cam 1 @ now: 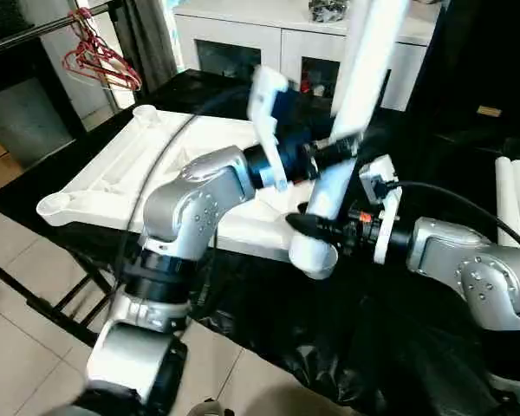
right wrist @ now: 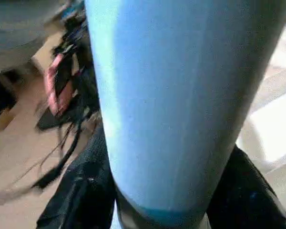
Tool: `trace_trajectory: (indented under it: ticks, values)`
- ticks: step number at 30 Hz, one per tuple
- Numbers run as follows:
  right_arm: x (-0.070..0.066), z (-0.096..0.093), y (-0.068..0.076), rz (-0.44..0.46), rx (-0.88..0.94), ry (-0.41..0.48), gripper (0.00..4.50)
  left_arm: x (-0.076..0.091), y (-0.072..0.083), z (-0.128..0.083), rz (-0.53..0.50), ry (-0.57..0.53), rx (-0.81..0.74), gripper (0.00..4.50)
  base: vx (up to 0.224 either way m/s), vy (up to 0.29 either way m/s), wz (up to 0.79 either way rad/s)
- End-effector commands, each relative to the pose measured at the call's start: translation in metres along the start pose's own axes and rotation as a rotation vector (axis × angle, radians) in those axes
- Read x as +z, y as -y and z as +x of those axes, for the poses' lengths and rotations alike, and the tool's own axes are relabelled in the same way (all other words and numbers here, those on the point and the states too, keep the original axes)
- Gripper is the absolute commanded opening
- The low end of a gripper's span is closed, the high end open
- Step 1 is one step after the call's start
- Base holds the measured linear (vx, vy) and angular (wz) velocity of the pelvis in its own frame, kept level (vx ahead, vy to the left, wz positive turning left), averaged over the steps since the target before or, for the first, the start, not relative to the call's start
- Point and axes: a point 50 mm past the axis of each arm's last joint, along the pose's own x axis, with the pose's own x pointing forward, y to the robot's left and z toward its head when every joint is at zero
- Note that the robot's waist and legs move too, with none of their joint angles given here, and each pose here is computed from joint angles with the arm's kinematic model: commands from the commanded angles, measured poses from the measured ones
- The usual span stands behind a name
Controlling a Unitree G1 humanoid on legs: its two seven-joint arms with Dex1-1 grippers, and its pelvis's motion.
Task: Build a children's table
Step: Pick table leg
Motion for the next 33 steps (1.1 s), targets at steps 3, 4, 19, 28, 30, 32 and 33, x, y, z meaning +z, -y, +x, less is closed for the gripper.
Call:
trace_trajectory:
  ticks: [3,4,19,28,30,32,33]
  values:
    - [0.005,-0.004,0.012,-0.003,-0.142,0.088,1.93,0.003,-0.008,-0.016,0.025,0.029,0.097,2.99,0.0,0.0,0.0]
    - [0.005,-0.005,0.014,-0.013,-0.172,0.1,1.93,0.001,-0.011,-0.021,0.028,0.014,0.119,2.99,0.0,0.0,0.0]
    - [-0.033,-0.021,0.041,-0.283,-0.742,0.088,1.91,-0.041,-0.063,-0.123,0.473,-0.247,0.951,2.99,0.0,0.0,0.0]
    - [-0.041,-0.006,0.038,-0.28,-0.604,0.09,1.91,-0.082,-0.046,-0.094,0.404,-0.417,0.391,2.99,0.0,0.0,0.0]
    - [-0.036,-0.009,0.038,-0.28,-0.583,0.101,1.91,-0.088,-0.049,-0.089,0.432,-0.522,0.263,3.16,0.0,0.0,0.0]
    - [-0.033,-0.012,0.038,-0.294,-0.567,0.102,1.91,-0.096,-0.052,-0.088,0.415,-0.627,0.147,3.25,0.0,0.0,0.0]
    - [-0.033,-0.012,0.038,-0.294,-0.567,0.102,1.91,-0.096,-0.052,-0.088,0.415,-0.627,0.147,3.32,0.0,0.0,0.0]
